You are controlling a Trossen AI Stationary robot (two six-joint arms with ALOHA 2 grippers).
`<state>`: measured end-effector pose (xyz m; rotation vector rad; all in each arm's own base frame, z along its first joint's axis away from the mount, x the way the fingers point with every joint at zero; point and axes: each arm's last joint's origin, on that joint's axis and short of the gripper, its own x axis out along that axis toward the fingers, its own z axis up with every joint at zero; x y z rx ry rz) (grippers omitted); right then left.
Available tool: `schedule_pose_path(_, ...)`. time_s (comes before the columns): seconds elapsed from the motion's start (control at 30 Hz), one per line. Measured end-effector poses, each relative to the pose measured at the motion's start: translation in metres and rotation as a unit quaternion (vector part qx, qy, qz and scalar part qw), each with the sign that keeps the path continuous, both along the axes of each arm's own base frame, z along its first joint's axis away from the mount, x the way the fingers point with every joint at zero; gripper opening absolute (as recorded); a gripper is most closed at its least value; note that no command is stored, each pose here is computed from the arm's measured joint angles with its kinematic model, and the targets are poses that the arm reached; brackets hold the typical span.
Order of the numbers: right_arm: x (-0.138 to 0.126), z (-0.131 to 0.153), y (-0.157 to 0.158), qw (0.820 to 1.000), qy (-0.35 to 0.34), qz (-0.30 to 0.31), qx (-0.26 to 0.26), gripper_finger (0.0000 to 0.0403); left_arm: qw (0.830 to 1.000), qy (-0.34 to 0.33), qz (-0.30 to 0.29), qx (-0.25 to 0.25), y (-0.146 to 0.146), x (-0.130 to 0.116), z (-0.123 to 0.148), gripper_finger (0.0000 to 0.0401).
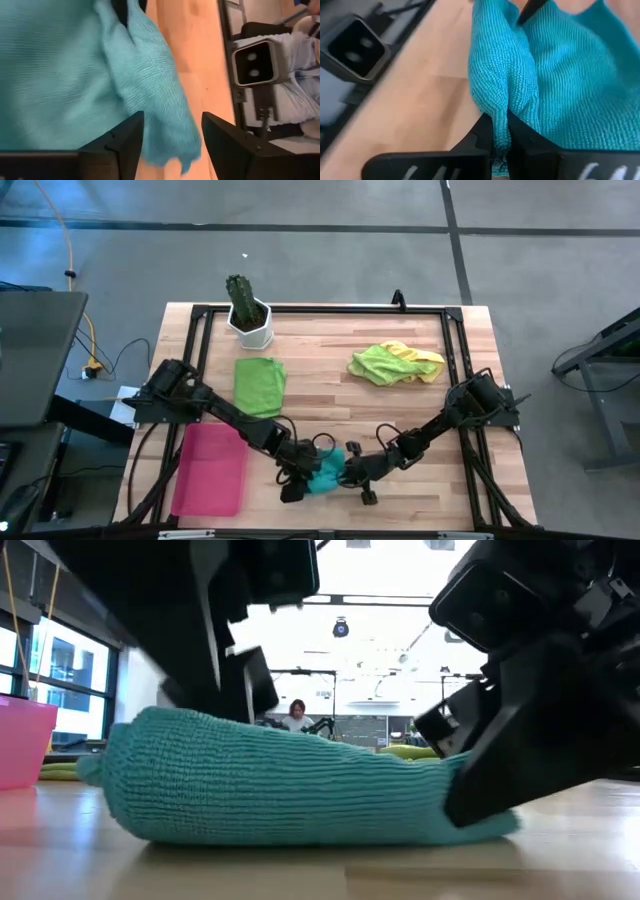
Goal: Roll microfiber towels into tight, uniform cylinder then place into a basket
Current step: Roll the blue towel
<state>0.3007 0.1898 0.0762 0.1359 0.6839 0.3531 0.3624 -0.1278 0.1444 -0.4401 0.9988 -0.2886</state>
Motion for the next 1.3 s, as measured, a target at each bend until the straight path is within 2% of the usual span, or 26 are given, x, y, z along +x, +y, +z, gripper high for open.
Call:
schedule_pose_path(0.1, -0.001, 0.000, 0.001, 0.998, 0.027, -0.010, 0.048, 0.0005, 1.000, -0.014, -0.004, 0.014, 0.001, -0.003, 0.012, 0.0197)
schedule_pose_path(0.2, -0.001, 0.000, 0.001, 0.993, 0.054, -0.048, 0.097, 0.0005, 0.999, -0.038, -0.006, 0.037, -0.002, -0.006, 0.021, 0.0197)
schedule_pose_path(0.4, 0.005, 0.002, -0.007, 0.974, 0.092, -0.115, 0.170, 0.0005, 0.992, -0.071, -0.017, 0.104, -0.024, -0.015, 0.024, 0.0197)
schedule_pose_path(0.5, 0.008, 0.003, -0.011, 0.964, 0.101, -0.144, 0.201, 0.0005, 0.981, -0.094, -0.024, 0.167, -0.039, -0.022, 0.021, 0.0197)
schedule_pose_path(0.63, 0.011, 0.005, -0.016, 0.948, 0.118, -0.172, 0.242, 0.0005, 0.956, -0.130, -0.011, 0.263, -0.054, -0.031, 0.022, 0.0197)
schedule_pose_path(0.73, 0.011, 0.006, -0.015, 0.937, 0.131, -0.183, 0.265, 0.0005, 0.942, -0.140, 0.007, 0.306, -0.060, -0.036, 0.022, 0.0197)
schedule_pose_path(0.97, 0.012, 0.007, -0.015, 0.921, 0.147, -0.202, 0.298, 0.0005, 0.943, -0.117, 0.013, 0.311, -0.063, -0.042, 0.019, 0.0197)
schedule_pose_path(1.13, 0.012, 0.007, -0.014, 0.924, 0.147, -0.195, 0.294, 0.0005, 0.948, -0.100, -0.003, 0.301, -0.066, -0.041, 0.005, 0.0197)
schedule_pose_path(1.3, 0.011, 0.007, -0.014, 0.927, 0.144, -0.190, 0.289, 0.0005, 0.947, -0.080, -0.004, 0.311, -0.064, -0.037, -0.012, 0.0197)
